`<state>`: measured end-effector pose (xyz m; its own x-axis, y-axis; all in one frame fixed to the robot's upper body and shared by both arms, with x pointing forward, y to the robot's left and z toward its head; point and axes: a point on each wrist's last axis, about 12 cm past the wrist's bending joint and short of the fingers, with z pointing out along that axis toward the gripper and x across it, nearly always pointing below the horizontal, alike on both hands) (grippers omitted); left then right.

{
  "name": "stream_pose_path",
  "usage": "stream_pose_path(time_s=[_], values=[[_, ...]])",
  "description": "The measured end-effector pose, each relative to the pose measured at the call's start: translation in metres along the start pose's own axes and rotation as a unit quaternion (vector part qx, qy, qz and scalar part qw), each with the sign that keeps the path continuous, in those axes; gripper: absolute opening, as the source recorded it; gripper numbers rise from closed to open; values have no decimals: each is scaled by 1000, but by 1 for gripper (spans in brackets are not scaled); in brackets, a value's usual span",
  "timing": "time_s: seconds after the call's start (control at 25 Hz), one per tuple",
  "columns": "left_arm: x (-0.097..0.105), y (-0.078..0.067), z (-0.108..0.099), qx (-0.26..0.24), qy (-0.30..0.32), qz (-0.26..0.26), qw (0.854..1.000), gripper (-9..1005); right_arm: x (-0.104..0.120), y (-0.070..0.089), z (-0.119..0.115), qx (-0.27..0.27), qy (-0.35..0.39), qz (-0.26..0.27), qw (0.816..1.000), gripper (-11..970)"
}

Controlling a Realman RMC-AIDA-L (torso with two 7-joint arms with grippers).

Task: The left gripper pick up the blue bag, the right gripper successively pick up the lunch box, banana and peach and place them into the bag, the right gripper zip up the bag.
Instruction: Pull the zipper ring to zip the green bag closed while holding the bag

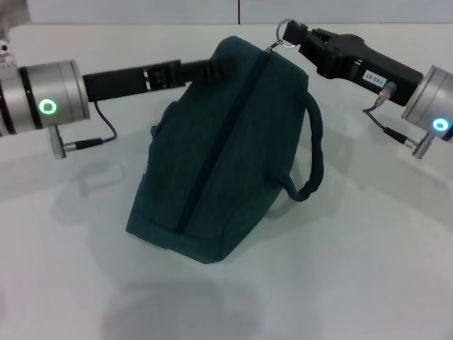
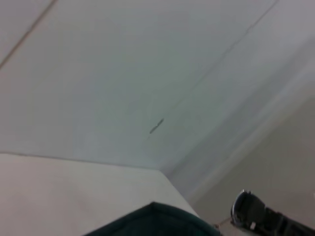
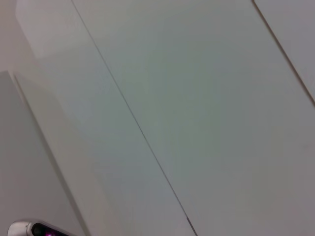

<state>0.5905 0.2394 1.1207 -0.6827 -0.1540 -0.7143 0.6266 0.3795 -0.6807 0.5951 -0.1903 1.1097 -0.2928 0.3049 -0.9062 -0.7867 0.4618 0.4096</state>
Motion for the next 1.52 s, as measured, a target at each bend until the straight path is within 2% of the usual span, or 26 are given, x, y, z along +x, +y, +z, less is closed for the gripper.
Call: stream_pose_path(time_s=[0.36, 0.6, 1.04, 1.32, 1.52], values=[[1, -2, 2, 5, 7, 5, 1000, 375, 1, 1, -1, -2, -2, 2, 1000, 36], [1, -2, 2, 6, 3, 4, 1000, 172, 3, 1, -5, -1, -3, 4, 1000, 37], [3, -4, 2, 16, 5, 6, 1000, 55, 3, 0, -11, 5, -17, 21, 1000, 38], [4, -11, -1, 33, 8, 22, 999, 57, 4, -6, -22, 28, -39, 74, 996, 39], [5, -19, -3, 70, 2, 48, 996, 59, 8, -11, -28, 44, -35, 125, 991, 40]])
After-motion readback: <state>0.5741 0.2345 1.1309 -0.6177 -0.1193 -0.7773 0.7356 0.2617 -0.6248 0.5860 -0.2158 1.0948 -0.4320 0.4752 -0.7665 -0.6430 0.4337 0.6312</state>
